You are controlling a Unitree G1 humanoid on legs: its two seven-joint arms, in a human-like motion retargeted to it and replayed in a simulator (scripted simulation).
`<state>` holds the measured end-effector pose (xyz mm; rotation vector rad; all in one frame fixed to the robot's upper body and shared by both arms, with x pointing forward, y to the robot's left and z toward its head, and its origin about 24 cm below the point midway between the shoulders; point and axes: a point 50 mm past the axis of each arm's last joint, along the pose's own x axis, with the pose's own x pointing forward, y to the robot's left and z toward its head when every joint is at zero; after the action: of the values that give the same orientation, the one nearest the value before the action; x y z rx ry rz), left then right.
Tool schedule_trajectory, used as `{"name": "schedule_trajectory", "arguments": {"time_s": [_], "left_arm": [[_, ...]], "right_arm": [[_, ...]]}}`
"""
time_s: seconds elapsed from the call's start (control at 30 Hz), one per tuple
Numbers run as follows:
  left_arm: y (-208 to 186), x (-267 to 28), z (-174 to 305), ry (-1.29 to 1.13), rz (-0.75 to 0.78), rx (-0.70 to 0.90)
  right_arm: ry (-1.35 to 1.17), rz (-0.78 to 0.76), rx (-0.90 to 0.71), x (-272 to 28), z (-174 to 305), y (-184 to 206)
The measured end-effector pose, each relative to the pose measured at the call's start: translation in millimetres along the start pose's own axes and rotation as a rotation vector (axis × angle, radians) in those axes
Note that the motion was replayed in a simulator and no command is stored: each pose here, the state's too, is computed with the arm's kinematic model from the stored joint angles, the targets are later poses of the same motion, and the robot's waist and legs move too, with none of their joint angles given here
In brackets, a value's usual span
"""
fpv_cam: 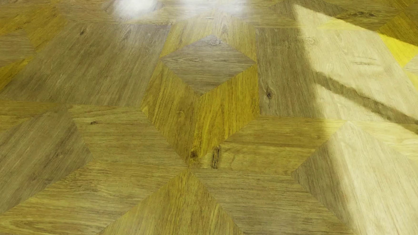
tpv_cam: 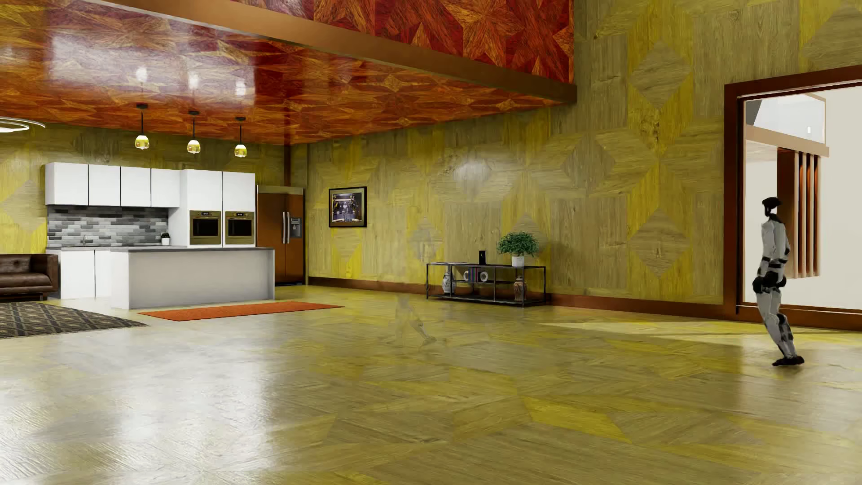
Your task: Advance
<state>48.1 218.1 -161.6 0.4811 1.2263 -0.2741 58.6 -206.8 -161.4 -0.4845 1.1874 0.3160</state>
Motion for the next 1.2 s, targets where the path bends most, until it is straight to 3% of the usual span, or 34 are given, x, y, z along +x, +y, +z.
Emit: {"name": "schedule_trajectory", "arguments": {"time_s": [0.33, 0.6, 0.73, 0.83, 1.0, 1.1, 1.2], "left_arm": [[3.6, -7.1, -20.9, 0.044, 0.025, -0.052], [-45.9, -32.1, -91.3, 0.283, -0.117, 0.004], [-56.8, -37.2, -101.5, 0.327, -0.157, 0.039], [-38.2, -25.3, -82.0, 0.270, -0.106, 0.035], [33.6, -1.2, 3.4, -0.011, 0.089, -0.018], [87.2, -7.2, 55.4, -0.203, 0.245, -0.105], [112.1, -16.3, 96.2, -0.349, 0.313, -0.130]], "right_arm": [[0.078, 0.021, -0.028, -5.0, -23.9, 5.6], [-0.031, -0.056, 0.006, -0.9, 6.9, -21.6], [-0.099, -0.076, 0.064, -2.0, 21.0, -23.4], [-0.032, -0.033, 0.100, -5.2, -1.5, -1.4], [0.122, 0.121, -0.031, -17.4, -47.4, 44.1], [0.203, 0.157, -0.043, -23.6, -67.2, 56.7], [0.247, 0.154, -0.030, -27.8, -78.6, 57.1]]}}
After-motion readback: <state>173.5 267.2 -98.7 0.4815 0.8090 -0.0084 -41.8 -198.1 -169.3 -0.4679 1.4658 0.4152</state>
